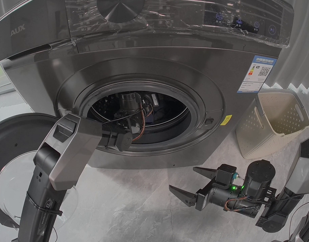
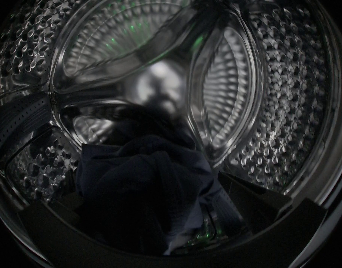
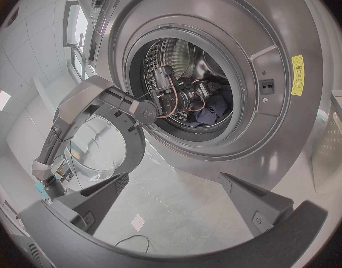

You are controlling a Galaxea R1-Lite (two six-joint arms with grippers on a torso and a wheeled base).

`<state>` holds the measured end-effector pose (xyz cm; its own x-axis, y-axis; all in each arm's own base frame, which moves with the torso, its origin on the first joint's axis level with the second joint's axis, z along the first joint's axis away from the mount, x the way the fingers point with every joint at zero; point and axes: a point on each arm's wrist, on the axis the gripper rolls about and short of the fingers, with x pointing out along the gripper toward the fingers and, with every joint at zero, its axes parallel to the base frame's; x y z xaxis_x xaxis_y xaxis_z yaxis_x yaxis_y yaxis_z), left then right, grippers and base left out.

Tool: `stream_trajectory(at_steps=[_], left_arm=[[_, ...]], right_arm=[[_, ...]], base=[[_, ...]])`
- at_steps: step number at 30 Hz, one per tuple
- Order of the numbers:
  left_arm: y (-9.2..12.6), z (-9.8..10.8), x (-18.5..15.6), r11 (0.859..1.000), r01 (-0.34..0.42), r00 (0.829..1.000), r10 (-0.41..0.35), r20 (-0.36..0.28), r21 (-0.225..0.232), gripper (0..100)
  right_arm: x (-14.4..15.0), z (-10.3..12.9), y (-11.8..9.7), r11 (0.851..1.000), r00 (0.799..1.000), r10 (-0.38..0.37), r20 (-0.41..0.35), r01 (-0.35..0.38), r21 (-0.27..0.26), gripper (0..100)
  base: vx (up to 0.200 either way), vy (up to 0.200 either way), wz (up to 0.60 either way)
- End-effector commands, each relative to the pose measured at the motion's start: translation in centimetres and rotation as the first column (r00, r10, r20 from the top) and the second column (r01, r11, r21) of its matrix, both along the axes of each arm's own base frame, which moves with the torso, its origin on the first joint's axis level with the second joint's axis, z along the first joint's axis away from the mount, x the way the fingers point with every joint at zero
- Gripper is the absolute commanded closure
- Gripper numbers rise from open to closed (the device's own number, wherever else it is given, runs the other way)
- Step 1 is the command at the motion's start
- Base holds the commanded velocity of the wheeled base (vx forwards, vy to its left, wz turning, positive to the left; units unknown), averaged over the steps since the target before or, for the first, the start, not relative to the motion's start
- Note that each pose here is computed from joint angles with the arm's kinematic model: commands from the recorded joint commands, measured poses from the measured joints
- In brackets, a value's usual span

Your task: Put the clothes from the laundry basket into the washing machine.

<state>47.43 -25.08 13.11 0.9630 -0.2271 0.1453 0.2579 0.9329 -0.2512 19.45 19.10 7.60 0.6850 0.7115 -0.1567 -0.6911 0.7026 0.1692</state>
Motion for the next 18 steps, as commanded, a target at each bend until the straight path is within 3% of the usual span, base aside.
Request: stream_trajectory(at_steps=[1,9,18], left_arm=[[1.1,2.1,-3.5,0.995,0.006,0.998,0.000,-0.065,0.101,0],[1.9,-1.7,-6.1,0.979,0.038,0.980,0.003,-0.199,0.200,0],[2.5,-4.3,-6.3,0.973,0.042,0.969,0.017,-0.247,0.229,0]], right_arm=[[0.0,0.0,0.0,1.000,1.000,0.001,-0.001,-0.001,-0.002,0],[-0.1,-0.1,0.0,1.000,1.000,0.001,-0.004,-0.001,-0.004,0],[-0.1,-0.2,0.0,1.000,1.000,0.001,-0.007,-0.001,-0.007,0]], base=[[0.000,0.000,0.00],[0.000,0.000,0.00],[0.000,0.000,0.00]])
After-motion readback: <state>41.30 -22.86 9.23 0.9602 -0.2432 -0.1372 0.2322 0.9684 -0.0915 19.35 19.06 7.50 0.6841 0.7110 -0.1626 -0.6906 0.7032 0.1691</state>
